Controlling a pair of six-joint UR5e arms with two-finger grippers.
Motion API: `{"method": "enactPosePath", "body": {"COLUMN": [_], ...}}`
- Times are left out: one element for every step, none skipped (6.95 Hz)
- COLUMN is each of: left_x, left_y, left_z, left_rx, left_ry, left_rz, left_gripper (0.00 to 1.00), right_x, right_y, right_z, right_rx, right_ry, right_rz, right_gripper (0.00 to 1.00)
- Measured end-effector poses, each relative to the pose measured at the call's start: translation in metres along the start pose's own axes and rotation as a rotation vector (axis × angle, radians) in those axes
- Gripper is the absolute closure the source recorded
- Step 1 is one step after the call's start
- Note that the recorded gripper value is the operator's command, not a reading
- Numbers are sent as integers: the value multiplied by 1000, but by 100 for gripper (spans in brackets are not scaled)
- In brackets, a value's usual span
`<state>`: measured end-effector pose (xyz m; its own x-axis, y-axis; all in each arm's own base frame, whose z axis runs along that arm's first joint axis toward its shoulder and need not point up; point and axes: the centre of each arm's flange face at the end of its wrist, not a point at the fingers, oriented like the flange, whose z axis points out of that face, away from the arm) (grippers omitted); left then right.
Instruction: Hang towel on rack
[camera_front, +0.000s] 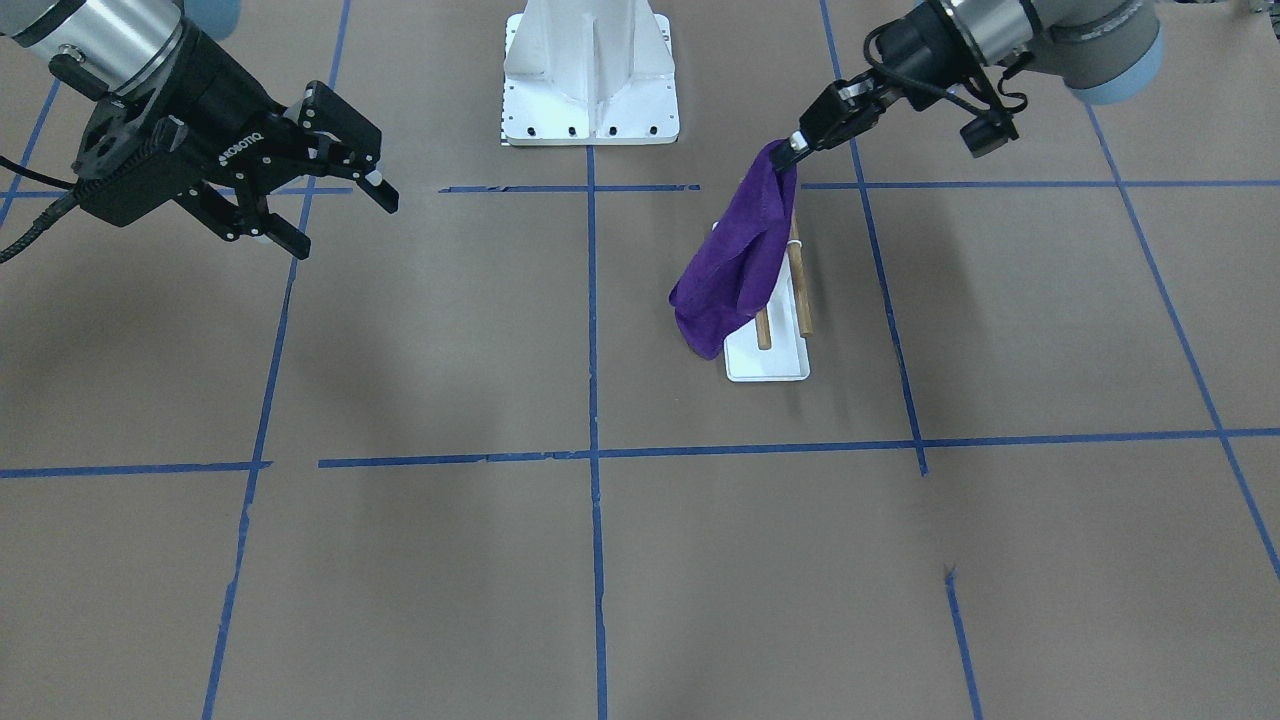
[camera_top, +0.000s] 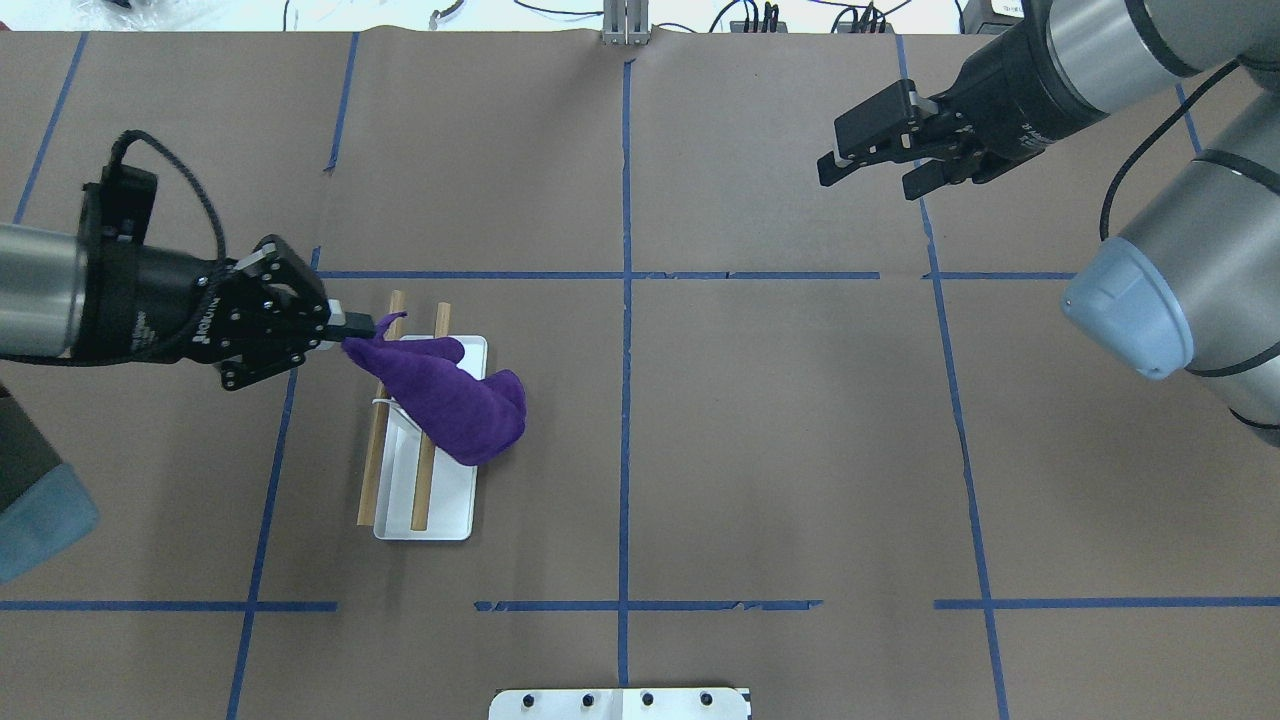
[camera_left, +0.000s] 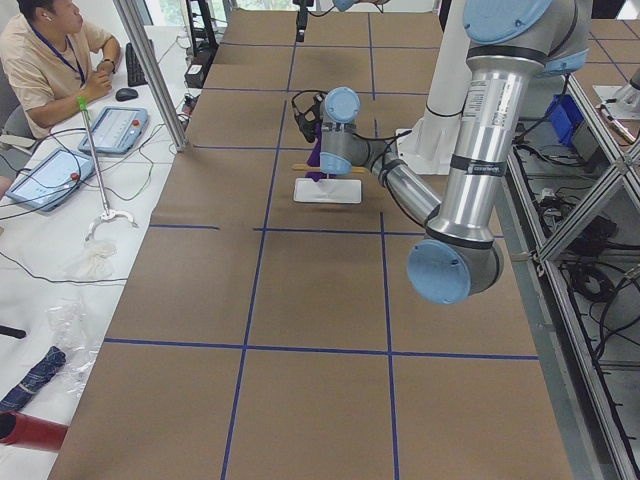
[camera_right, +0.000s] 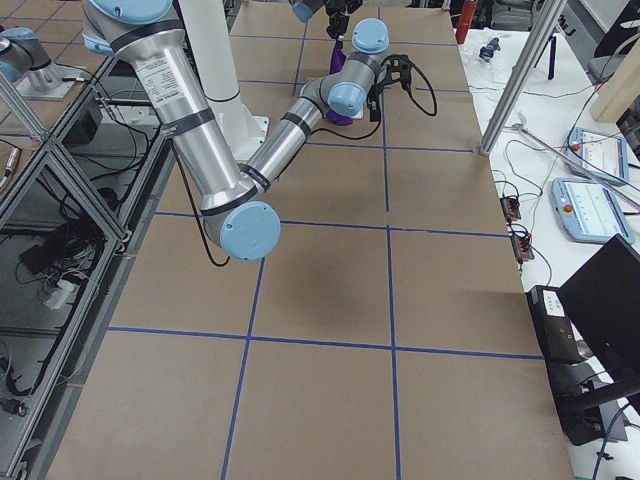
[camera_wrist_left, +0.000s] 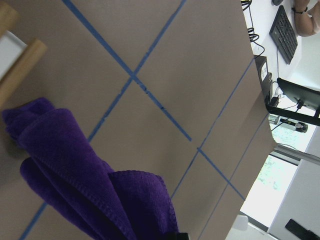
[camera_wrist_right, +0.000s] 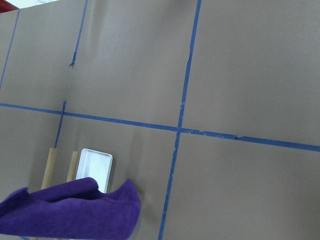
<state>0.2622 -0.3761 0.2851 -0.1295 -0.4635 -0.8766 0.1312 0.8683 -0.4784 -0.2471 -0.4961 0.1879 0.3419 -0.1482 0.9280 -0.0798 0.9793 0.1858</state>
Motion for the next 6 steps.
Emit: {"method": "enactPosePath", "body": {"left_x": [-46, -84, -106, -114, -113, -111], "left_y": [-15, -35, -55, -72, -86, -94], "left_z": [-29, -60, -79, -78, -69, -62], "left_rx": [-6, -13, -11, -10, -9, -9], "left_ry": [-18, -43, -63, -75, -77, -78], "left_rz": [37, 78, 102, 107, 109, 109], "left_gripper": [100, 100, 1, 0, 0, 0], "right_x": [10, 20, 28, 33, 36, 42], "right_y": [-4, -8, -10, -12, -13, -15], "right_z": [0, -1, -2, -5, -7, -9], "right_rx": [6, 12, 16, 20, 25, 31], "right_ry": [15, 28, 38, 42, 47, 53], "right_rz": [10, 24, 35, 42, 47, 53], "right_gripper": [0, 0, 0, 0, 0, 0]}}
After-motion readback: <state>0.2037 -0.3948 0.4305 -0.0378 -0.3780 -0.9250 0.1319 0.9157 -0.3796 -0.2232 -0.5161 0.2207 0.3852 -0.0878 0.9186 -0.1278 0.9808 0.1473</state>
